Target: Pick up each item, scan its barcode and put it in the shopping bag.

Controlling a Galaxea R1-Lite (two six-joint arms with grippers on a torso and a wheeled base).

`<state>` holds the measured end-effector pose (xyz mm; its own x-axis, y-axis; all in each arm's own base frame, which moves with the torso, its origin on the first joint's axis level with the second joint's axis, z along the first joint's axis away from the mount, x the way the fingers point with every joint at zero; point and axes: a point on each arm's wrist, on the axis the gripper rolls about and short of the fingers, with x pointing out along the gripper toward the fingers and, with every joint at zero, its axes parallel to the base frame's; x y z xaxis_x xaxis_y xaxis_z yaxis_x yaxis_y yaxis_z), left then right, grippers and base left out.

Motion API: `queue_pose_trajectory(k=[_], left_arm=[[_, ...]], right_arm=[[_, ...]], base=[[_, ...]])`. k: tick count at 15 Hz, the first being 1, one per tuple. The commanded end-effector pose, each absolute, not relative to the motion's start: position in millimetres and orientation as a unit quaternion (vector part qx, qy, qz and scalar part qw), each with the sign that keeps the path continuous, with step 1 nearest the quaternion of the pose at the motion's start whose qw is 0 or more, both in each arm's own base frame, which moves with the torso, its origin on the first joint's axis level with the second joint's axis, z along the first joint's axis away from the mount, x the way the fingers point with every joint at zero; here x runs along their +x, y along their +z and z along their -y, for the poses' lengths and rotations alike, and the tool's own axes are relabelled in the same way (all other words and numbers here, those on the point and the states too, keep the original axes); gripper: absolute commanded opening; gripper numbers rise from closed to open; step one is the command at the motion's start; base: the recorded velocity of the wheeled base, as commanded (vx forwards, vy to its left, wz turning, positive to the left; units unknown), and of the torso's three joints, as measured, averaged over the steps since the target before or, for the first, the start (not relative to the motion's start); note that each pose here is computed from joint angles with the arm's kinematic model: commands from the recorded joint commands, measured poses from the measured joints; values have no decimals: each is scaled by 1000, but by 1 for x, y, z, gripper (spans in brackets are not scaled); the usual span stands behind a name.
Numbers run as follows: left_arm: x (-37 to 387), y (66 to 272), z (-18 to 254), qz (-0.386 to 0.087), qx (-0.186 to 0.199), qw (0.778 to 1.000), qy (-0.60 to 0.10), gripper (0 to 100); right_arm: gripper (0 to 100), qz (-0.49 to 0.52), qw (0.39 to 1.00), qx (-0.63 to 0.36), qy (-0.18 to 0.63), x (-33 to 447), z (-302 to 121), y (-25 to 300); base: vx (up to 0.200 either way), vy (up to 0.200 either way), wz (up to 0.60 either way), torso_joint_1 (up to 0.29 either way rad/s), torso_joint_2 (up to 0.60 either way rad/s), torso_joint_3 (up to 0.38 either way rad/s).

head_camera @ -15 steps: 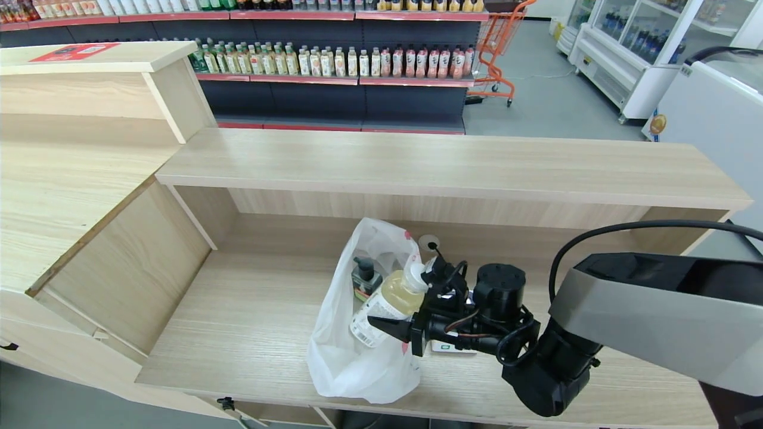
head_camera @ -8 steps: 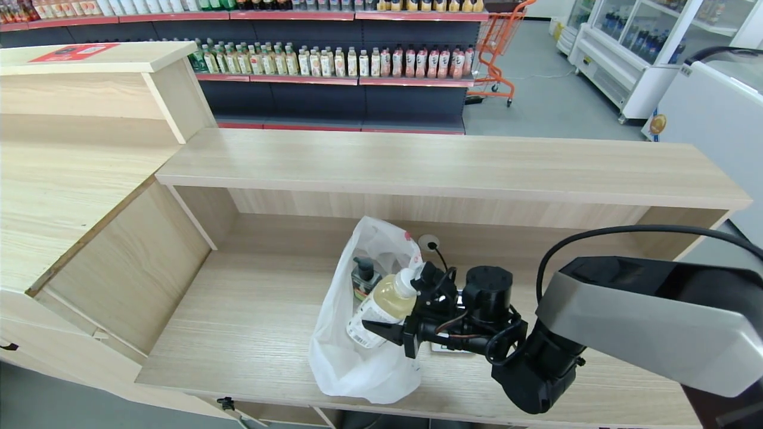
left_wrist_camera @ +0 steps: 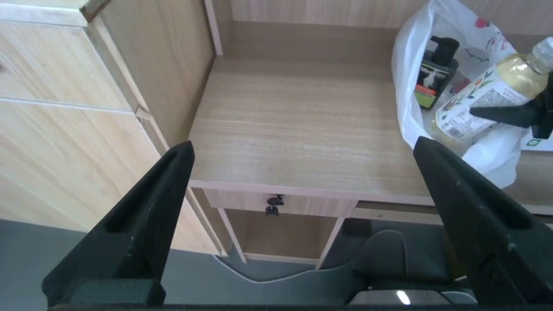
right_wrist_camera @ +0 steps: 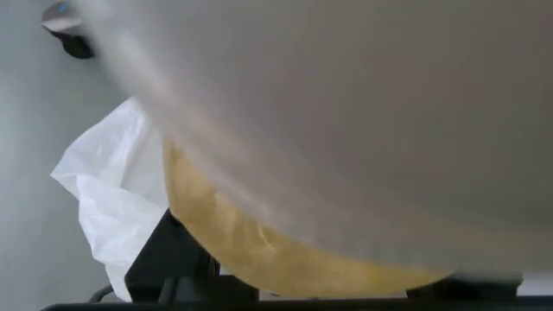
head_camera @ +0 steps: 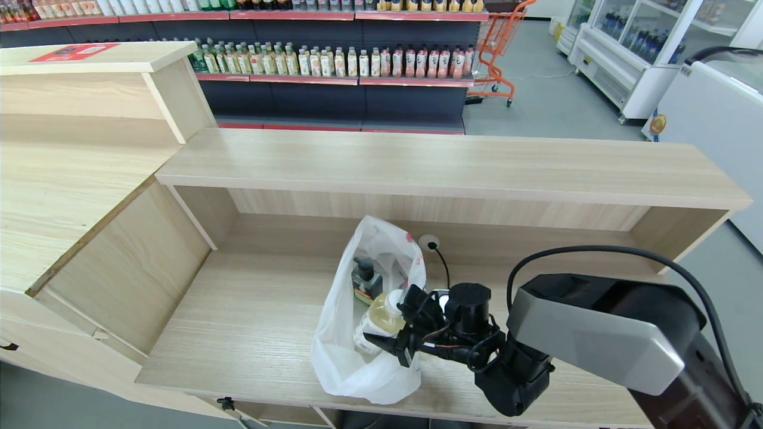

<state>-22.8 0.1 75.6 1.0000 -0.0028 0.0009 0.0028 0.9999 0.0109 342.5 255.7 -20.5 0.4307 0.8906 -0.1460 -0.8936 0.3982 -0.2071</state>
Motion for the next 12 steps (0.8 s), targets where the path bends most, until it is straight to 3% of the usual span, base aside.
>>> queue_pose_trajectory(k=[1,2,3,7,12], left_arm=[[-23,76,0,1,5,1000,-2,100],[-23,76,0,1,5,1000,-2,100],[-23,76,0,1,5,1000,-2,100],[-23,76,0,1,5,1000,-2,100],[-23,76,0,1,5,1000,-2,100]], right_arm=[[0,-14,836,-133,532,344,-255,-31],[0,-14,837,-133,530,344,-255,-31],[100,-13,839,-134,528,345,-255,-31],[100,1,842,-117,527,343,-253,-9],[100,-12,854,-35,519,312,-228,63]], base=[[0,0,0,0,0,0],[0,0,0,0,0,0],[0,0,0,0,0,0],[0,0,0,0,0,0],[0,0,0,0,0,0]])
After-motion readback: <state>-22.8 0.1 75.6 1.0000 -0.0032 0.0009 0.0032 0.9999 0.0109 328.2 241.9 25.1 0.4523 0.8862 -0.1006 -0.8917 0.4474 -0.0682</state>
